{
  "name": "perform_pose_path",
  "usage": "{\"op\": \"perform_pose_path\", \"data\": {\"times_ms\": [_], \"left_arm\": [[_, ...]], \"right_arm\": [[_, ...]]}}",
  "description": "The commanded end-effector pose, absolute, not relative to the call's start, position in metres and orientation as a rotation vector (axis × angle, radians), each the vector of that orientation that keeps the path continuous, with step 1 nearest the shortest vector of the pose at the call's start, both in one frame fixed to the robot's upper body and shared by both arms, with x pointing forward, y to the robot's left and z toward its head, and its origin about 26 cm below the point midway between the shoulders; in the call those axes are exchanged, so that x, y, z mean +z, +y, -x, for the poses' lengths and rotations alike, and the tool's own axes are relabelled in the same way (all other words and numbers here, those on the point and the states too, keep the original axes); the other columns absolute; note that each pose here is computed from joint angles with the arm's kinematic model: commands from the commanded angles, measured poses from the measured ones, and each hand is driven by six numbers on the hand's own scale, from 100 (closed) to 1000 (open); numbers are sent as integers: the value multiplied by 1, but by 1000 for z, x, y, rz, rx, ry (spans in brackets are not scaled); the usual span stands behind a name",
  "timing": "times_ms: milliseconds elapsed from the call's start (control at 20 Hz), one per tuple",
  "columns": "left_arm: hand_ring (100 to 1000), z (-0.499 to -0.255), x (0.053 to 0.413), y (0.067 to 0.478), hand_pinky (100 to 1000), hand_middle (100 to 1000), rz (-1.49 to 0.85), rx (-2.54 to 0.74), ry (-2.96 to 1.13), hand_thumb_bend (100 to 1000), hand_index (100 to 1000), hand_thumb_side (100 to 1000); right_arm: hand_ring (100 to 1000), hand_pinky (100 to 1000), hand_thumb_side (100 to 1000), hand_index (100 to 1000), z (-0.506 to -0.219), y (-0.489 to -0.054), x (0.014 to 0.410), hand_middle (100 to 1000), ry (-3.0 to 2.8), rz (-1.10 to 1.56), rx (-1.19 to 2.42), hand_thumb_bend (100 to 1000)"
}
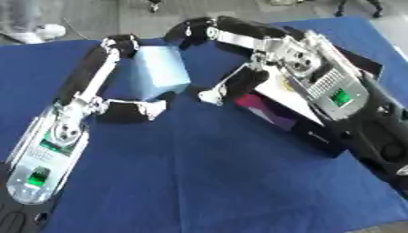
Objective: Pick up the objects with one hand, pass them to the other hand, and then place them into the box on the other side of the table.
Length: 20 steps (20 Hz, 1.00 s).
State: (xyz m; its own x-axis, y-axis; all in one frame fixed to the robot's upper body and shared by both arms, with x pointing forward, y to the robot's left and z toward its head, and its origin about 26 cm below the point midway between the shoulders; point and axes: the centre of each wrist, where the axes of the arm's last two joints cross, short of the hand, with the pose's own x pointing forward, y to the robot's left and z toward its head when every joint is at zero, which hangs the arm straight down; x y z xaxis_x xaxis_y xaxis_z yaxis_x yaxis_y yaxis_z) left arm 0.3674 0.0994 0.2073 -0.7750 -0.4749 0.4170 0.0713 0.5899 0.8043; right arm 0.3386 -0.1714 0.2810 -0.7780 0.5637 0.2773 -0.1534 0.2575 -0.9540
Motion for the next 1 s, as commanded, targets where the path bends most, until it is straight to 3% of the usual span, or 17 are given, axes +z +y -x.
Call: {"op": "perform_pose_path", "data": {"times_ms": [50,800,1000], "left_arm": [[642,-364,218,95,755,596,-309,-1148,-2238,100,542,188],[639,-360,219,85,752,594,-271,-1157,-2257,100,541,186],[638,-359,219,83,752,594,-251,-1152,-2270,100,546,192]], "right_arm": [[870,901,142,939,-338,-171,287,940,-1963,407,1565,261],[865,900,173,936,-339,-169,285,936,-1946,387,1574,231],[853,895,178,881,-340,-169,284,857,-1942,370,1561,179]]}}
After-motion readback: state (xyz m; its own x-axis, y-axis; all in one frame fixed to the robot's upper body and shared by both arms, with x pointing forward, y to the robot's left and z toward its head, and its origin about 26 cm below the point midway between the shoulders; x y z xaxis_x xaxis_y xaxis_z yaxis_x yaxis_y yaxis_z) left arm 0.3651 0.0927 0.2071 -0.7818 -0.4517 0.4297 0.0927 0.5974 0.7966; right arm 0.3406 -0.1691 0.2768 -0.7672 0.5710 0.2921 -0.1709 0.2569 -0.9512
